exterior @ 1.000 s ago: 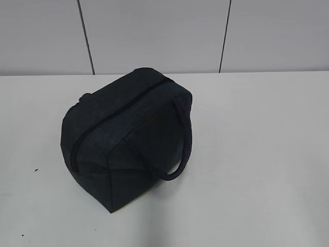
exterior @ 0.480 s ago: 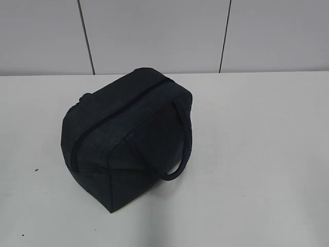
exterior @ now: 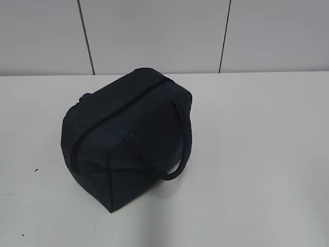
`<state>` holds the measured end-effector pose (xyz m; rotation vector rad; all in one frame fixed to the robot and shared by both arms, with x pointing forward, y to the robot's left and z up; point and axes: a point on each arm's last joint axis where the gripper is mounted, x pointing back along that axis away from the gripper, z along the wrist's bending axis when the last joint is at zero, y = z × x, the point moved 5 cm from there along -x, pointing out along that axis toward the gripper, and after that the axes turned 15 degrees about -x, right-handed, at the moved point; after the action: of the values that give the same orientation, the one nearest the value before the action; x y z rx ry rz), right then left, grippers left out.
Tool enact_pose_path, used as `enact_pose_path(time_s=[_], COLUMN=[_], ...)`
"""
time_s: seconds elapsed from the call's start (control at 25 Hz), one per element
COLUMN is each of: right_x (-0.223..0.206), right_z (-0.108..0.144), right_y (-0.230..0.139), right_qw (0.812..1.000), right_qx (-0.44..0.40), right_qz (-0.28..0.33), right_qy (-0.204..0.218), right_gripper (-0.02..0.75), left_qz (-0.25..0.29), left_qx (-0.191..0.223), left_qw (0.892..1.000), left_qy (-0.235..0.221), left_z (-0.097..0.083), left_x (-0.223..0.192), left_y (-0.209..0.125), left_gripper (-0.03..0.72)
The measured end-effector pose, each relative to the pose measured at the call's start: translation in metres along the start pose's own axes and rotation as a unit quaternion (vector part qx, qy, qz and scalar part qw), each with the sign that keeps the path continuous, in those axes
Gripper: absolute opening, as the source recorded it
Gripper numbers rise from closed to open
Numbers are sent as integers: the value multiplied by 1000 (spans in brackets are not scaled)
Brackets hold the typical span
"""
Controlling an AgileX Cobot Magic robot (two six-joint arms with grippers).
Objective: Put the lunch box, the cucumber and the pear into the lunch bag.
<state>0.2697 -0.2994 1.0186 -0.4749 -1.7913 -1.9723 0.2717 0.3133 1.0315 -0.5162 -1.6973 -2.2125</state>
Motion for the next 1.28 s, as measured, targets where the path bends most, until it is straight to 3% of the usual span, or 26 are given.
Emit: enact_pose_path(time_s=[1.28], right_x=[0], right_z=[0], right_y=[0], right_qw=[1000], right_qx=[0], right_qz=[0], right_qy=[-1], right_gripper=[475], left_qz=[1], left_qx=[1], left_qw=[1000], left_qy=[2], left_z=[0], left_x=[0], left_y=[0], left_gripper=[228])
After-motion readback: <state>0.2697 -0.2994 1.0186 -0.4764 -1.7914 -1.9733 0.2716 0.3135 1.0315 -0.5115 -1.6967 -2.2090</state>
